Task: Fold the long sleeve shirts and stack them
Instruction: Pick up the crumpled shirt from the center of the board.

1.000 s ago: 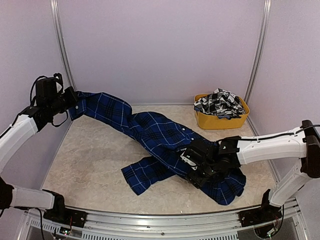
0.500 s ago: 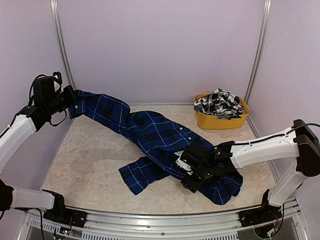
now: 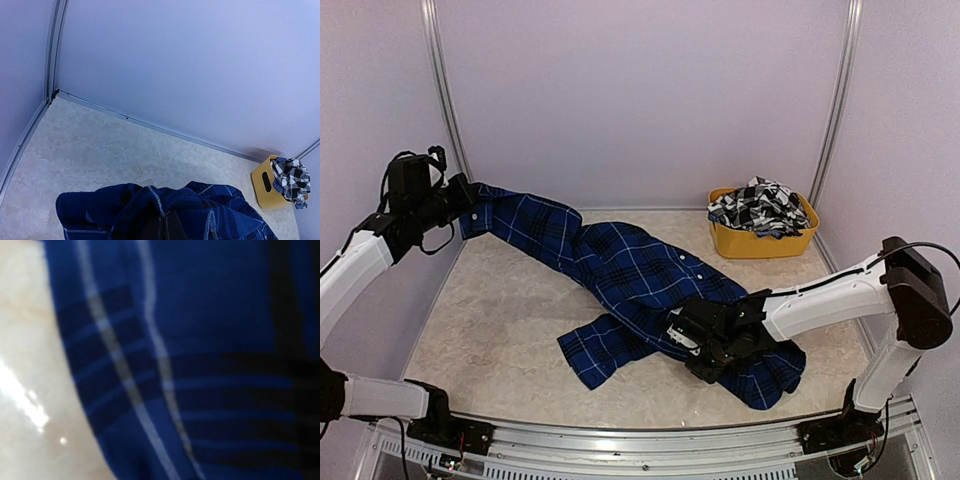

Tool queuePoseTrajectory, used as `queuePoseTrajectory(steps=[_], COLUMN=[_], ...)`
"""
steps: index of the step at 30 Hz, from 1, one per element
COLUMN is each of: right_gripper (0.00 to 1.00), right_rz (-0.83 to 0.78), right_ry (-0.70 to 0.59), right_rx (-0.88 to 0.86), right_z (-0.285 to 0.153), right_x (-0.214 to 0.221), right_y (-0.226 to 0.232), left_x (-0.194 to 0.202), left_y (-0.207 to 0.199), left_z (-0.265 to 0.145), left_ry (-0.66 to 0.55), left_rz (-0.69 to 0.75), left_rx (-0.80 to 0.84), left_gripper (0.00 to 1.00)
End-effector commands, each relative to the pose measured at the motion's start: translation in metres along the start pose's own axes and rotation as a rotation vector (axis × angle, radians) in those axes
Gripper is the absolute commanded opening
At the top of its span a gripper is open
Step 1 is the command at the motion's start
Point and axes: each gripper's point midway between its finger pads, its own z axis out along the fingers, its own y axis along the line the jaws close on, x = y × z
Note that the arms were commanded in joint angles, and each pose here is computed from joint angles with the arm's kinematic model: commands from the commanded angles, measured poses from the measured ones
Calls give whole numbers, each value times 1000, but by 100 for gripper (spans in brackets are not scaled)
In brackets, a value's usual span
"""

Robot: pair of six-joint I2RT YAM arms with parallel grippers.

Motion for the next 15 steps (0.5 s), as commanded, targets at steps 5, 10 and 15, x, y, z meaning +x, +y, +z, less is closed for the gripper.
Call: queuePoseTrajectory(steps=[5,10,15], right_gripper=[0,0,0], right_rz=[29,71,115], right_ry=[-61,-149,-222], right_rx=[-11,-51,-84], right_z=[-16,-49,-83], right_x=[-14,-30,-37], right_y=[-2,-5,-12], left_x=[19,43,63], left_y=[1,11,16], left_z=[-10,-18,-37], left_ry=[44,91,128], left_rz=[-1,-25,-57], left_rx=[34,26,27], left_gripper=[0,0,0])
